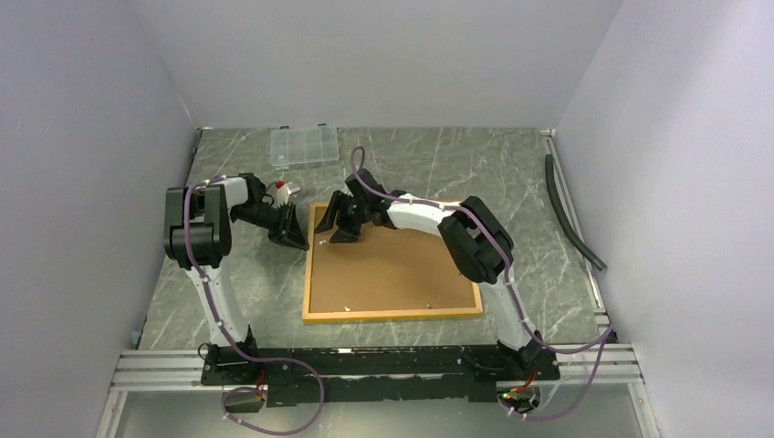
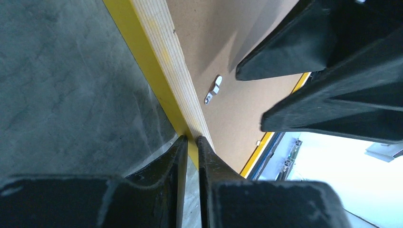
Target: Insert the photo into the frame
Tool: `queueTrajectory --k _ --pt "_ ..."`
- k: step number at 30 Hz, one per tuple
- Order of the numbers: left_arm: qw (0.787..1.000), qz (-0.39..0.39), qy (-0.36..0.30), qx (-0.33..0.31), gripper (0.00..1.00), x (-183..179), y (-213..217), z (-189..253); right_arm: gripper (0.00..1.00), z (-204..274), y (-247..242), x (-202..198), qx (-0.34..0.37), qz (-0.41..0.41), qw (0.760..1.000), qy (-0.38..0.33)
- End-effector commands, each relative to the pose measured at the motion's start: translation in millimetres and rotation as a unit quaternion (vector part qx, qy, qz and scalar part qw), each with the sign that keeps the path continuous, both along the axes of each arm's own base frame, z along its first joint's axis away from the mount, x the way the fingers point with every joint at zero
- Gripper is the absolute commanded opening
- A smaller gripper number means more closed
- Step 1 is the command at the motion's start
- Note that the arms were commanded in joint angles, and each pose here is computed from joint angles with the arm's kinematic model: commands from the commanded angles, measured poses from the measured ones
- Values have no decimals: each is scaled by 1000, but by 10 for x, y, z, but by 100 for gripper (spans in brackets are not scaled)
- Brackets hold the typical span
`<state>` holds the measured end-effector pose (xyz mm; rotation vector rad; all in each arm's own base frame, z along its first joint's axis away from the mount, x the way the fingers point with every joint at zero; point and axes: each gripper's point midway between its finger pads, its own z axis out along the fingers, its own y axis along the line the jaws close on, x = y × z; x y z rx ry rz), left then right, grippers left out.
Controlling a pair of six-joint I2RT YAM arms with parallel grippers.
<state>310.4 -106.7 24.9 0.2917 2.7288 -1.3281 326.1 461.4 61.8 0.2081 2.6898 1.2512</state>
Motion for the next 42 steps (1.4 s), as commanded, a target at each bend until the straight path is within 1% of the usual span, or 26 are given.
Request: queueTrajectory --k 1,15,30,42 --pt "1000 -3 -25 -1 17 35 -13 9 56 117 184 10 30 6 1000 -1" --pt "999 -2 -34 -1 15 44 -15 47 55 -18 230 31 27 -2 1000 14" --pt "999 -7 -38 -7 12 9 -32 65 54 -1 269 120 19 4 1000 -9" --pt "999 -7 -39 -10 12 2 -40 67 54 -53 321 102 21 15 1000 -2"
